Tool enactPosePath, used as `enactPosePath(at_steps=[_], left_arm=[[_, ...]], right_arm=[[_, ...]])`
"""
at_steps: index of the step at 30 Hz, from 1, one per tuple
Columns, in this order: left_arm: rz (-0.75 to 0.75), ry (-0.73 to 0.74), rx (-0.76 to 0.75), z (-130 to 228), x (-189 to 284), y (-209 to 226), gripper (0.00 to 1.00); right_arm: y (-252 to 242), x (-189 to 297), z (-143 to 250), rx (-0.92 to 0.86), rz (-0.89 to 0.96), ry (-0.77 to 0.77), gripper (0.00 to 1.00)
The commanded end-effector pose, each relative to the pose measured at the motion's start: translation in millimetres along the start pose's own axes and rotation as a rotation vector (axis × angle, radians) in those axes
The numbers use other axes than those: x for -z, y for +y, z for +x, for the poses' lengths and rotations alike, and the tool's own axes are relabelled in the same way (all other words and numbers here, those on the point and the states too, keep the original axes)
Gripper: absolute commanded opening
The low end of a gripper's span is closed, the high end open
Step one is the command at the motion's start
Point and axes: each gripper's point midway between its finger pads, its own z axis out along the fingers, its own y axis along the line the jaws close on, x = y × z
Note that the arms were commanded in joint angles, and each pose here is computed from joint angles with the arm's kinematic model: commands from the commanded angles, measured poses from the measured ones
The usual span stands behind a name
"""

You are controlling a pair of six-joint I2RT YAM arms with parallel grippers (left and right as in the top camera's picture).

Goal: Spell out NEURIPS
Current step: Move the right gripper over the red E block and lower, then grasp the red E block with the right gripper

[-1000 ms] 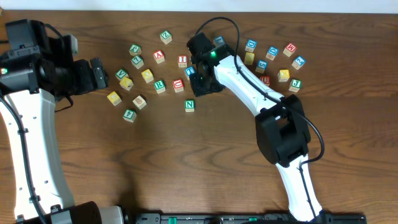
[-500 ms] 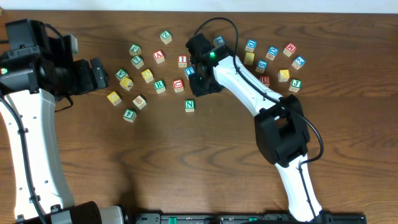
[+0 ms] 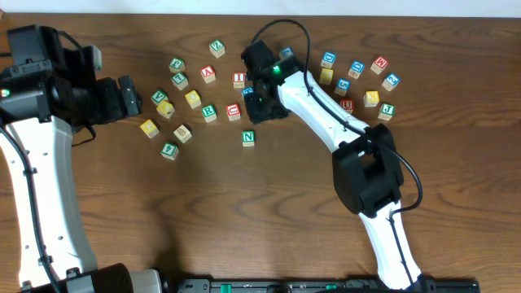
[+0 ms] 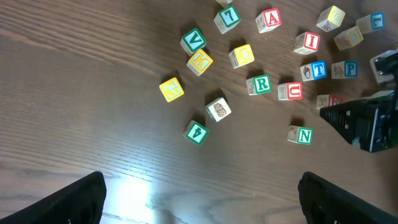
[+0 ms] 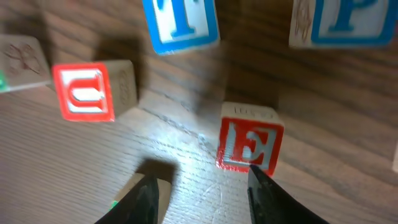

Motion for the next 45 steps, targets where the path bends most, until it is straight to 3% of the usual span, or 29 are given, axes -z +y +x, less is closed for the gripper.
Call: enactPosePath(at_steps=[1, 11, 29, 45], left_arm=[[0.012, -0.030, -0.003, -5.8, 8.3, -3.3, 0.98], [0.012, -0.030, -0.003, -5.7, 8.4, -3.3, 0.98], [0.012, -0.030, -0.004, -5.8, 8.4, -3.3, 0.98], [0.012, -0.030, -0.003, -5.8, 8.5, -3.2, 0.98]], right_arm=[[7.0, 10.0, -12.2, 0.004, -0.015, -0.036, 0.43], [43.1, 10.9, -27.6, 0.056, -0.066, -0.130, 0.47], [43.1, 9.0, -39.2, 0.016, -0.034, -0.188, 0.51], [-18.4, 6.5, -29.1, -0.073, 0.093, -0.112, 0.49]])
